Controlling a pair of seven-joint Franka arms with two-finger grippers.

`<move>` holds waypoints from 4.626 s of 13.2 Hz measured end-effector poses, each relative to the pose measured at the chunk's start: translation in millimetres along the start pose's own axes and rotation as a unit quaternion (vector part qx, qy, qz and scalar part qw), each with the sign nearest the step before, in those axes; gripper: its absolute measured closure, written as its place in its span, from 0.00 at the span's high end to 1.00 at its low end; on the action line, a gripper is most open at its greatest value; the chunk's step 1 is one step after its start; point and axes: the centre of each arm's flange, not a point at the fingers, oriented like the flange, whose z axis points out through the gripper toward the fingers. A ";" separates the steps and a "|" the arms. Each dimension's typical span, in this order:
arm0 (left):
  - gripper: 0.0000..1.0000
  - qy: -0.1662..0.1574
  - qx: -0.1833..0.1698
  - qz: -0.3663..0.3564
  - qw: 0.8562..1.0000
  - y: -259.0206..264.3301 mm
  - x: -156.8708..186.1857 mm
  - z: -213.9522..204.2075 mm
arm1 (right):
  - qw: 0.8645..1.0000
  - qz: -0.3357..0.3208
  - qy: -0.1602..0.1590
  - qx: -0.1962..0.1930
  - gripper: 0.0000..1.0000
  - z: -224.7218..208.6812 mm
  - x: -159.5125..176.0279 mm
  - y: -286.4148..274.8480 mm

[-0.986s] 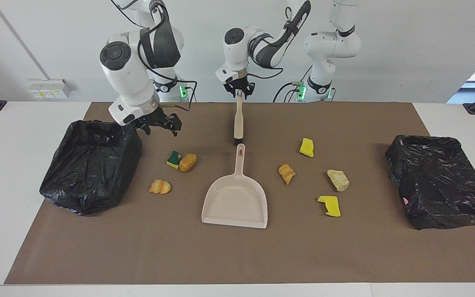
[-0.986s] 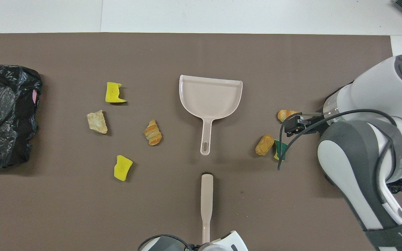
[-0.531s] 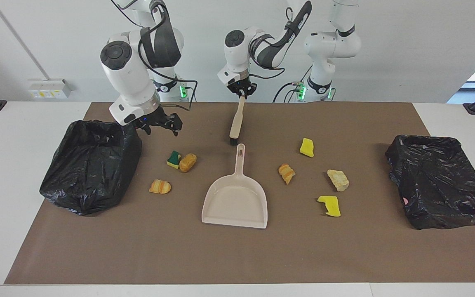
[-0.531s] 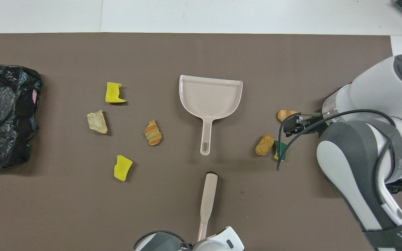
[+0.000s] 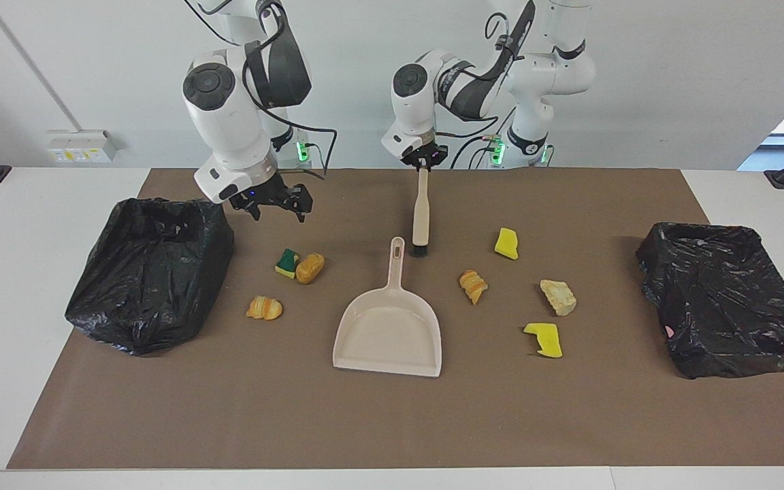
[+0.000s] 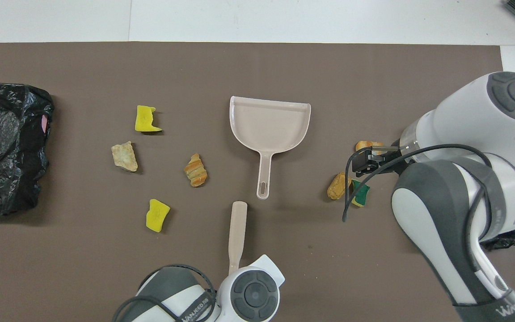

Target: Sweep and dump trash in bin

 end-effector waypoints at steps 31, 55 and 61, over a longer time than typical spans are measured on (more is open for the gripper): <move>0.28 -0.002 -0.012 0.160 0.987 -330.4 206.3 35.7 | 0.995 0.096 0.013 0.033 0.34 144.4 20.6 -180.8; 0.28 -0.138 -0.005 -0.241 0.961 -231.3 60.4 20.9 | 0.819 -0.570 -0.028 -0.066 0.33 96.2 -49.8 -83.0; 0.28 -0.098 -0.025 -0.274 0.956 -162.3 45.5 32.4 | 0.786 -0.613 -0.042 -0.075 0.33 166.1 -65.6 -138.2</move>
